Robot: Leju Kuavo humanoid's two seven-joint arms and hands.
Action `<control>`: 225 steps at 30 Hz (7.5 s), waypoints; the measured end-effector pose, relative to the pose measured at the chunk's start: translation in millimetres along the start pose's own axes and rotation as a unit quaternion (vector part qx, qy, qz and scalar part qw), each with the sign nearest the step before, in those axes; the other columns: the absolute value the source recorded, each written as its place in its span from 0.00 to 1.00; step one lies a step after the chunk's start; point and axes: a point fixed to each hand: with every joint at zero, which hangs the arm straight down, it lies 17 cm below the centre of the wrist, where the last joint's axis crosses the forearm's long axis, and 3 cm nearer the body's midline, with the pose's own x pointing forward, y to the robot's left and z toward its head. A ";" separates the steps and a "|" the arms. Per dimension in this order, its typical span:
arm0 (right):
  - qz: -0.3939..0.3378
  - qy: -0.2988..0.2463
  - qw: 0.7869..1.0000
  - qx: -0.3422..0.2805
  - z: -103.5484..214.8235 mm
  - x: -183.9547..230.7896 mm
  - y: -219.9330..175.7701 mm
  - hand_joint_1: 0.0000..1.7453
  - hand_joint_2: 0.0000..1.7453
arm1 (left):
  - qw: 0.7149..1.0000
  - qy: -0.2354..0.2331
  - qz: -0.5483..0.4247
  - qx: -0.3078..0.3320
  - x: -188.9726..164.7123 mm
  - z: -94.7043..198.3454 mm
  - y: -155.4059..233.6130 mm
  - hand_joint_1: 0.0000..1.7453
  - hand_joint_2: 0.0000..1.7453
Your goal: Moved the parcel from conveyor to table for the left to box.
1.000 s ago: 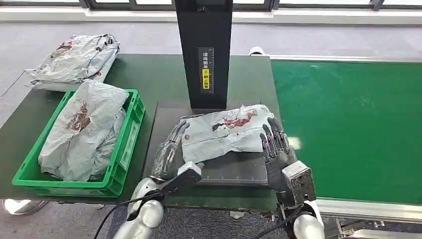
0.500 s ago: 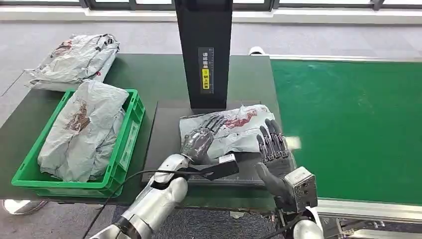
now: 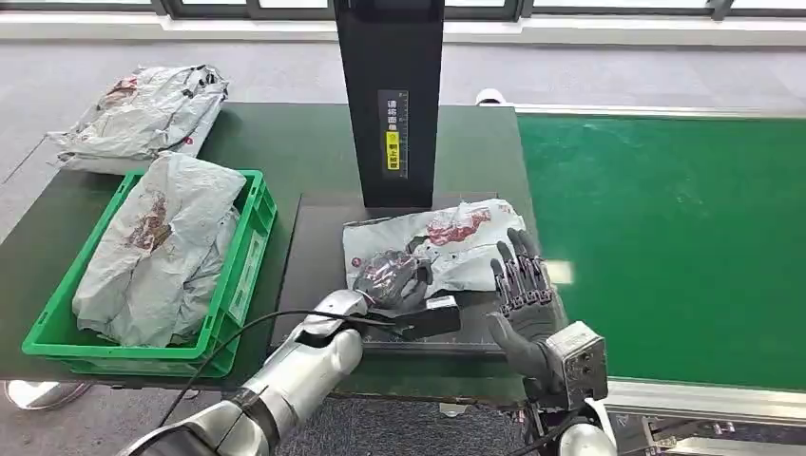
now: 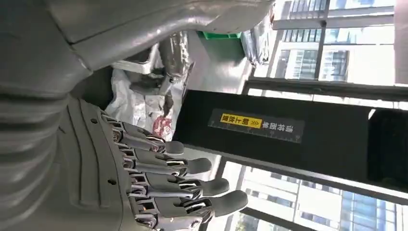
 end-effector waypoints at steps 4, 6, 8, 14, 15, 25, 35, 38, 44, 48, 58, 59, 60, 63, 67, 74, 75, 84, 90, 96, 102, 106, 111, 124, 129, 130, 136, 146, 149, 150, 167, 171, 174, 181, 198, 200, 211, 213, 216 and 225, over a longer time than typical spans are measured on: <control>0.000 -0.001 1.000 -0.003 0.6 0.8 -0.9 0.00 1.00 | 1.000 0.002 -0.004 -0.011 -3.7 0.3 -5.0 1.00 1.00; 0.000 -0.001 1.000 -0.003 0.7 0.7 -0.9 0.00 1.00 | 1.000 0.003 -0.005 -0.014 -5.2 0.3 -5.9 1.00 1.00; 0.000 -0.001 1.000 -0.003 0.8 0.7 -0.9 0.00 1.00 | 1.000 0.005 -0.005 -0.016 -6.9 0.6 -7.3 1.00 1.00; 0.000 0.000 1.000 -0.003 1.0 0.6 -0.8 0.00 1.00 | 1.000 0.009 -0.005 -0.022 -10.6 1.1 -9.9 1.00 1.00; 0.000 -0.001 1.000 -0.004 1.0 0.7 -1.2 0.00 1.00 | 1.000 0.007 -0.005 -0.022 -10.2 1.1 -10.0 1.00 1.00; -0.011 -0.008 1.000 -0.015 3.7 2.9 -5.3 0.00 1.00 | 0.997 0.017 -0.059 0.047 -22.7 0.3 19.1 1.00 1.00; -0.012 -0.005 1.000 -0.018 13.2 -0.5 -6.6 0.00 1.00 | 0.960 0.064 -0.216 0.168 -37.2 9.8 115.9 0.66 1.00; -0.010 -0.006 1.000 -0.015 14.0 -0.6 -7.1 0.00 1.00 | 0.955 0.065 -0.231 0.176 -43.1 14.6 125.4 0.00 1.00; -0.007 -0.009 1.000 -0.010 12.2 -0.7 -7.4 0.00 1.00 | 0.951 0.046 -0.243 0.187 -35.0 18.6 131.8 0.00 1.00; -0.007 -0.011 1.000 -0.008 10.4 -0.9 -7.2 0.00 1.00 | 0.954 0.043 -0.243 0.171 -33.9 18.6 123.6 0.00 1.00; -0.010 -0.008 1.000 0.003 8.8 -4.6 -3.4 0.00 1.00 | 0.977 0.050 -0.201 0.054 -63.6 20.2 56.9 0.00 1.00; -0.009 -0.008 1.000 0.005 8.1 -4.7 -2.5 0.00 1.00 | 0.978 0.052 -0.197 0.043 -67.6 21.3 49.7 0.00 1.00; -0.009 -0.009 1.000 0.006 7.6 -4.5 -2.2 0.00 1.00 | 0.979 0.055 -0.195 0.036 -70.7 22.2 44.0 0.00 1.00; -0.009 -0.011 1.000 0.009 5.8 -3.9 -1.5 0.00 1.00 | 0.980 0.063 -0.188 0.009 -79.0 24.7 27.0 0.00 1.00; -0.009 -0.013 1.000 0.013 2.3 -3.7 -1.0 0.00 1.00 | 0.981 0.077 -0.179 -0.021 -88.7 25.4 15.8 1.00 1.00; -0.011 -0.013 1.000 0.015 2.7 -5.1 0.7 0.00 1.00 | 0.980 0.092 -0.171 -0.050 -104.6 32.1 -1.2 1.00 1.00; -0.011 -0.013 1.000 0.016 2.7 -5.1 0.7 0.00 1.00 | 0.979 0.093 -0.171 -0.053 -106.0 32.8 -2.8 1.00 1.00; -0.011 -0.012 1.000 0.017 2.9 -5.3 1.2 0.00 1.00 | 0.978 0.101 -0.172 -0.061 -111.3 33.8 -5.9 1.00 1.00; -0.013 -0.013 1.000 0.018 2.9 -4.9 2.0 0.00 1.00 | 0.973 0.112 -0.194 -0.053 -115.9 34.5 -3.6 1.00 1.00; -0.013 -0.012 1.000 0.018 3.0 -5.2 1.9 0.00 1.00 | 0.970 0.118 -0.208 -0.045 -118.5 35.2 -2.3 1.00 1.00; -0.013 -0.012 1.000 0.016 3.5 -5.5 1.1 0.00 1.00 | 0.967 0.123 -0.221 -0.027 -119.5 34.5 4.3 1.00 1.00; -0.011 -0.006 1.000 0.005 11.7 -6.7 -1.2 0.00 1.00 | 0.952 0.124 -0.261 0.097 -108.3 32.1 56.8 1.00 1.00; -0.006 -0.003 1.000 -0.013 19.9 -5.0 -7.6 0.00 1.00 | 0.911 0.100 -0.277 0.287 -63.5 48.9 172.0 1.00 1.00; 0.013 0.021 0.998 -0.049 40.4 -15.7 -22.2 0.00 1.00 | 0.762 0.102 -0.254 0.587 -48.0 218.9 339.5 1.00 1.00; 0.020 0.017 0.998 -0.051 41.5 -13.4 -24.4 0.00 1.00 | 0.722 0.135 -0.266 0.625 -64.0 267.1 367.0 1.00 1.00; 0.021 0.016 0.998 -0.053 41.6 -13.3 -25.3 0.00 1.00 | 0.716 0.143 -0.269 0.629 -66.6 273.8 369.5 1.00 1.00; 0.023 0.021 0.998 -0.059 49.4 -12.3 -28.5 0.00 1.00 | 0.683 0.216 -0.277 0.641 -104.0 315.6 381.7 1.00 1.00; 0.029 0.023 0.998 -0.056 57.6 -4.6 -32.1 0.00 1.00 | 0.718 0.433 -0.204 0.504 -255.8 323.8 323.7 1.00 1.00; 0.028 0.022 0.998 -0.054 57.2 -3.2 -31.6 0.00 1.00 | 0.726 0.453 -0.206 0.475 -276.1 321.8 308.0 1.00 1.00; 0.028 0.023 0.998 -0.054 57.3 -3.4 -31.6 0.00 1.00 | 0.729 0.459 -0.205 0.464 -281.9 320.9 304.1 1.00 1.00; 0.026 0.017 0.999 -0.034 46.8 -1.5 -30.7 0.00 1.00 | 0.753 0.594 -0.148 0.240 -370.4 323.7 196.1 0.00 0.00; 0.025 0.018 0.999 -0.032 46.9 -2.0 -29.9 0.00 1.00 | 0.747 0.605 -0.146 0.235 -373.5 329.4 194.6 0.00 0.00; 0.024 0.019 0.999 -0.032 46.9 -2.3 -29.8 0.00 1.00 | 0.746 0.607 -0.145 0.233 -374.5 330.8 193.6 0.00 0.00; 0.024 0.019 0.999 -0.031 46.9 -2.4 -29.7 0.00 1.00 | 0.740 0.615 -0.144 0.229 -376.9 335.8 193.2 0.00 0.00; 0.024 0.024 0.999 -0.035 49.2 -4.2 -30.4 0.00 1.00 | 0.696 0.538 -0.188 0.436 -311.1 361.8 268.1 0.00 0.00; 0.025 0.024 0.999 -0.037 49.5 -4.3 -31.4 0.00 1.00 | 0.691 0.496 -0.202 0.485 -282.8 363.3 288.7 0.00 0.00; 0.030 0.028 0.998 -0.054 54.6 -6.4 -36.1 0.00 1.00 | 0.656 0.276 -0.245 0.659 -105.7 380.2 335.1 0.00 0.00; 0.032 0.027 0.997 -0.060 56.8 -6.0 -37.5 0.00 1.00 | 0.651 0.220 -0.257 0.679 -68.9 384.8 343.8 0.00 1.00; 0.037 0.030 0.996 -0.074 64.9 -5.7 -42.5 0.00 1.00 | 0.714 0.103 -0.132 0.680 -51.1 359.9 336.1 0.00 1.00; 0.028 0.056 0.996 -0.062 70.4 -21.5 -46.1 0.00 1.00 | 0.845 -0.163 0.355 0.365 -19.1 208.0 193.4 0.00 1.00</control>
